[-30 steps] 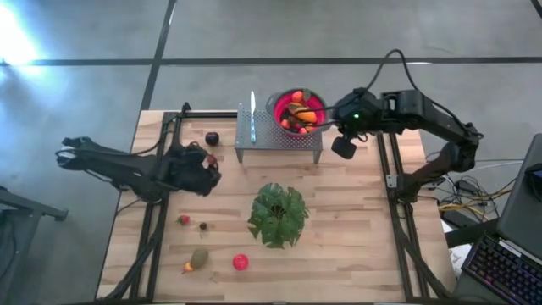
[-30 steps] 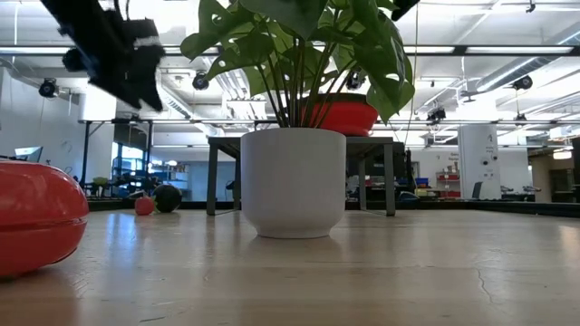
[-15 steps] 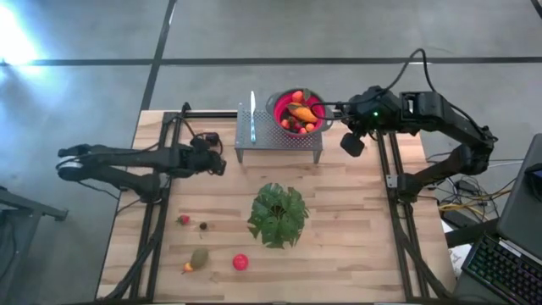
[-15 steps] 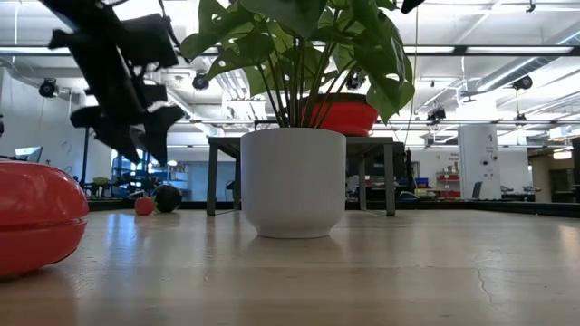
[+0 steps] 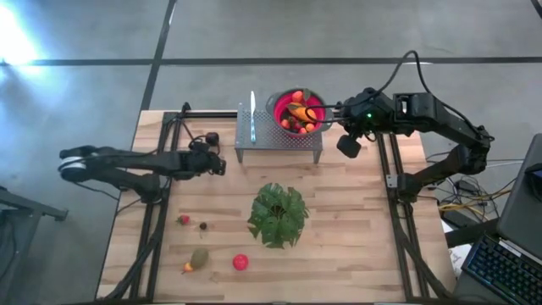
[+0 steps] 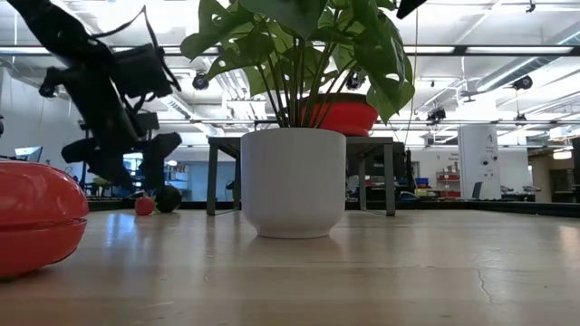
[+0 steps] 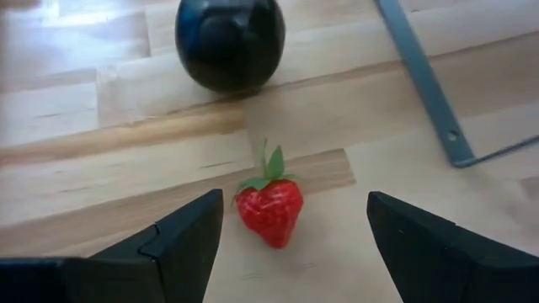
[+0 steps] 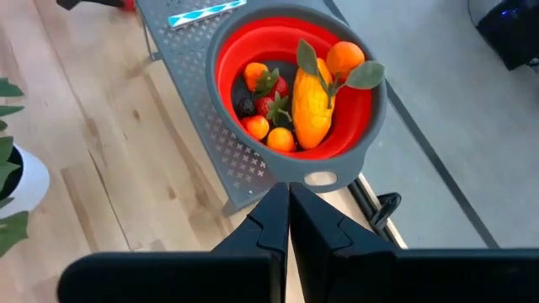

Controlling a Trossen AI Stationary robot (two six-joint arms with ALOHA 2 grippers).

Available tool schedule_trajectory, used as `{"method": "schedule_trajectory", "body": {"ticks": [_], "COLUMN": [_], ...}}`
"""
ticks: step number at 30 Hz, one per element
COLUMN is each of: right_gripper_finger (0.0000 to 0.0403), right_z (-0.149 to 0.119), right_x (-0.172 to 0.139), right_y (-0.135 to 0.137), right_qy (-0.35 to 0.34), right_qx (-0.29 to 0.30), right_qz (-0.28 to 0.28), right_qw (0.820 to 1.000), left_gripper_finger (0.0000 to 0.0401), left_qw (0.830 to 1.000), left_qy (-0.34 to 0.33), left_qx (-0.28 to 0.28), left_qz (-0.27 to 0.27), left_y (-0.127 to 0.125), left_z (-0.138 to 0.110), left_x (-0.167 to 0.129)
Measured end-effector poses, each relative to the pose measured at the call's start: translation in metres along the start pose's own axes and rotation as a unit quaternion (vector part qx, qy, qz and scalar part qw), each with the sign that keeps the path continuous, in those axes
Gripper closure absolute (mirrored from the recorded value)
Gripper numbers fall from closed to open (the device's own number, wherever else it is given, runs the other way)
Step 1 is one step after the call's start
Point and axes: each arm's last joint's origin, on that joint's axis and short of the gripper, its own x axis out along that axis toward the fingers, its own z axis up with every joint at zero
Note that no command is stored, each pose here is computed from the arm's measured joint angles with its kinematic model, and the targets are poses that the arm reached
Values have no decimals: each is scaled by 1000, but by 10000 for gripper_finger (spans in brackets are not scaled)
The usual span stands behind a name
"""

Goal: Pick & Place Fruit
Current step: Put the red strawberry into the red strainer bowl on the shelf

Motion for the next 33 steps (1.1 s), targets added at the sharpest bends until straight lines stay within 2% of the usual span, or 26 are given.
{"method": "schedule_trajectory", "body": {"ticks": [18,33], "right_gripper_finger": [394,394], "right_z": [0,0], "right_x": [0,0], "right_y": [0,0], "right_qy": [1,1], "right_qx": [3,-1], "right_qz": [0,0], "right_qw": [1000,1000], "left_gripper_finger": [107,211], "left_qw": [999,999], "left_qy": [11,15], "left_qx": [-3,-9], "left_qz": [50,47], "left_y": [-6,-7], "left_z": [-10,-10], "left_x": [36,38]}}
